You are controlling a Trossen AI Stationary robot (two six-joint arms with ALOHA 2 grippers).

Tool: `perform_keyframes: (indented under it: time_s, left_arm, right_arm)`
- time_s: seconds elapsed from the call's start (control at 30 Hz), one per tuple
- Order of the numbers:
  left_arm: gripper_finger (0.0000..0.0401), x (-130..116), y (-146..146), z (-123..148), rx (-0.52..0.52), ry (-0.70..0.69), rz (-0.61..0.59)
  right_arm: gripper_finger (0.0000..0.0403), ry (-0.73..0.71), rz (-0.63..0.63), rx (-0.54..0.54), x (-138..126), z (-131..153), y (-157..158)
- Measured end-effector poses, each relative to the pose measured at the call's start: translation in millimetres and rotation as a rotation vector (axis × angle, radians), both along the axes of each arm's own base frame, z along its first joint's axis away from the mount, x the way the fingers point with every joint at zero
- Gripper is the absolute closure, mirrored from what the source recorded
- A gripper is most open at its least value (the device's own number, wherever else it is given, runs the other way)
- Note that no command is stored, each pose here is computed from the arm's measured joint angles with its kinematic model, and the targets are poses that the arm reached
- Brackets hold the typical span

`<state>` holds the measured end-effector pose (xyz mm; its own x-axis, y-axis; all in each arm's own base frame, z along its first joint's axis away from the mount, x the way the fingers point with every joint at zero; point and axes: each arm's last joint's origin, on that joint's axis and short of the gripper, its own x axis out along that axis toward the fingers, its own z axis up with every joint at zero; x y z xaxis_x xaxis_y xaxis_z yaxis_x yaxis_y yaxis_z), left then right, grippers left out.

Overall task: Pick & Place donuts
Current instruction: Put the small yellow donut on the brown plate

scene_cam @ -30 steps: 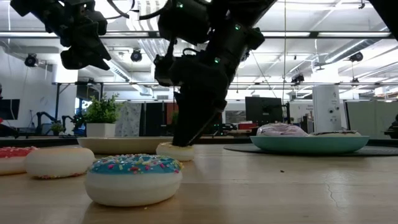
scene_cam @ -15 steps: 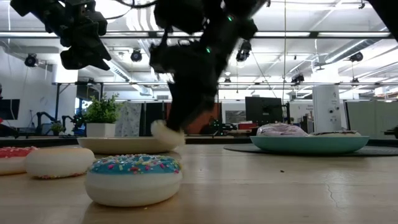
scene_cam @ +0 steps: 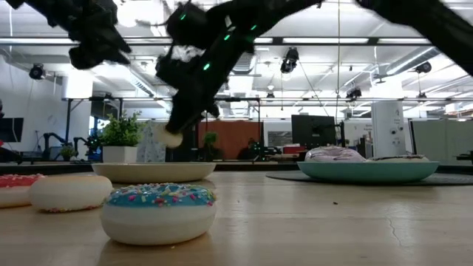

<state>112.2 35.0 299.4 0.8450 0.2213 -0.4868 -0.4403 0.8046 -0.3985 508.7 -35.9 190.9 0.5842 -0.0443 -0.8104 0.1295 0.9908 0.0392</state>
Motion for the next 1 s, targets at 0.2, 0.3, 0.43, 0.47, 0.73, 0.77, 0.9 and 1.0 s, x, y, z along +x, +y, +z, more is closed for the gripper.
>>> perform_keyframes:
  time_s: [0.2, 0.3, 0.43, 0.47, 0.73, 0.77, 0.9, 1.0]
  left_arm:
    - [0.0286, -12, -3, 10, 0.016, -0.069, 0.024]
    - [0.0286, -14, -4, 5, 0.001, -0.056, 0.03]
    - [0.0286, -13, -4, -2, -0.012, -0.035, 0.034]
    - [0.0286, -12, -4, -4, -0.015, -0.027, 0.034]
    - [0.0286, -11, -3, -7, -0.019, -0.013, 0.038]
    - [0.0286, -11, -3, -8, -0.02, -0.007, 0.038]
    - [0.0286, -12, -4, -9, -0.031, 0.009, 0.033]
    - [0.0286, -13, -4, -9, -0.041, 0.008, 0.033]
  right_arm:
    - [0.0384, 0.088, -0.04, -0.024, 29, -30, -28]
    - [0.0378, 0.085, -0.065, -0.035, 34, -34, -42]
    - [0.0349, 0.113, -0.063, -0.019, 27, -33, -43]
    - [0.0337, 0.139, -0.059, -0.013, 24, -34, -43]
    - [0.0233, 0.115, -0.088, -0.091, 27, -28, -43]
    - [0.0224, 0.103, -0.097, -0.106, 28, -25, -43]
    - [0.0195, 0.081, -0.095, -0.132, 30, -20, -45]
    - [0.0181, 0.112, -0.086, -0.134, 28, -22, -44]
